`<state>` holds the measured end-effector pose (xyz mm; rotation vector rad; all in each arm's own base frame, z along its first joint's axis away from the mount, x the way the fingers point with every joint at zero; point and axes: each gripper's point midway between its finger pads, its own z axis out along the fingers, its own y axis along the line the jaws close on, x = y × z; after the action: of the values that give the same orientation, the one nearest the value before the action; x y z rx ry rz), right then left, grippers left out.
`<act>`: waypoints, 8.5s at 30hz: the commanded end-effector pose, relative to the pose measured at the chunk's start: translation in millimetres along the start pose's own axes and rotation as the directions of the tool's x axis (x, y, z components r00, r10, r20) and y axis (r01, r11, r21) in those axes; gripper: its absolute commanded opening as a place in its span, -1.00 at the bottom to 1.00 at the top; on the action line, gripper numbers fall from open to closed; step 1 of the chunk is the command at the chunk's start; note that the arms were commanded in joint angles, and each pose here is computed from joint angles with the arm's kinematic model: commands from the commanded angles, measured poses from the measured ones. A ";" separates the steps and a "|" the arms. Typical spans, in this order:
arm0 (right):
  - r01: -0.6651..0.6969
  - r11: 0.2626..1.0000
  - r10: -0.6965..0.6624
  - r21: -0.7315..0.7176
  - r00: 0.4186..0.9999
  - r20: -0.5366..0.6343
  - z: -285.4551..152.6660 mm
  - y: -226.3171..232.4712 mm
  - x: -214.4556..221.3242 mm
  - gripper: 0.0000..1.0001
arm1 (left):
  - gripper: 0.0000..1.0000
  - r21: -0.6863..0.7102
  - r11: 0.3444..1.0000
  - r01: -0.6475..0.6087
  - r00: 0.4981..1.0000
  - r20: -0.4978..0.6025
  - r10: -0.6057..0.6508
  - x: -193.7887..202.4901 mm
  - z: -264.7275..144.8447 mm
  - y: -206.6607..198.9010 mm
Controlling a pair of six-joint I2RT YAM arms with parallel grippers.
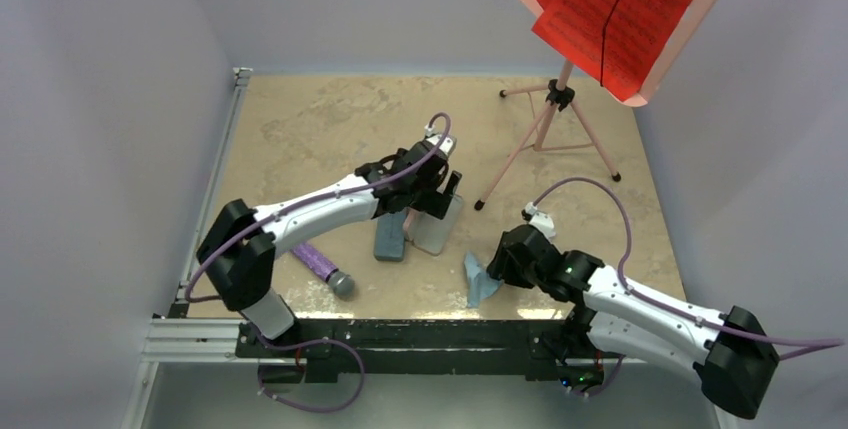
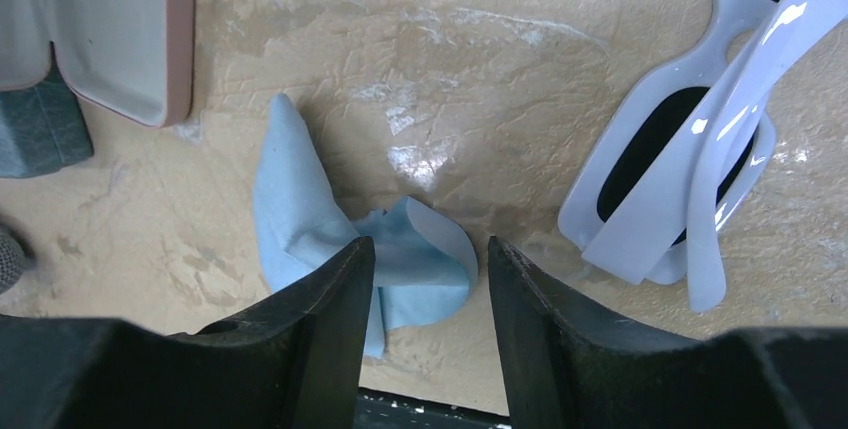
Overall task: Organize the sunglasses
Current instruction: Place the opened sunglasses case at the center of the board, then pick up the glasses cleaning cloth from the corner of the board, then adjust the glasses cleaning cloth at the center of the board, then pick up the glasses cleaning cloth from the corner of the board, then fold the glasses cleaning cloth at the center of the board.
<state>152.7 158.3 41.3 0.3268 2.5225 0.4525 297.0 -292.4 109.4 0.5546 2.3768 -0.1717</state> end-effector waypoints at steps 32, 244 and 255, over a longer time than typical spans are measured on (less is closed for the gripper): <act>-0.050 0.991 0.042 -0.127 0.997 -0.065 -43.4 37.1 -10.3 -1.00 | 0.98 0.695 0.650 0.308 0.871 0.070 -0.487 80.8 -142.2 -50.4; -0.003 0.989 0.014 0.147 0.997 -0.073 -3.3 17.1 -12.4 0.29 | 0.21 -0.004 0.918 0.397 0.882 -0.276 -0.382 98.7 -39.5 -99.9; -0.138 0.990 0.140 0.034 0.987 -0.078 -7.0 11.3 6.5 0.58 | 0.21 -0.060 0.845 0.532 0.814 -0.239 -0.529 109.0 -17.4 -100.5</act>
<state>142.8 162.2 45.0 0.4249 2.6294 0.4097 157.7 -327.2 49.8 0.0350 2.7768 -0.3216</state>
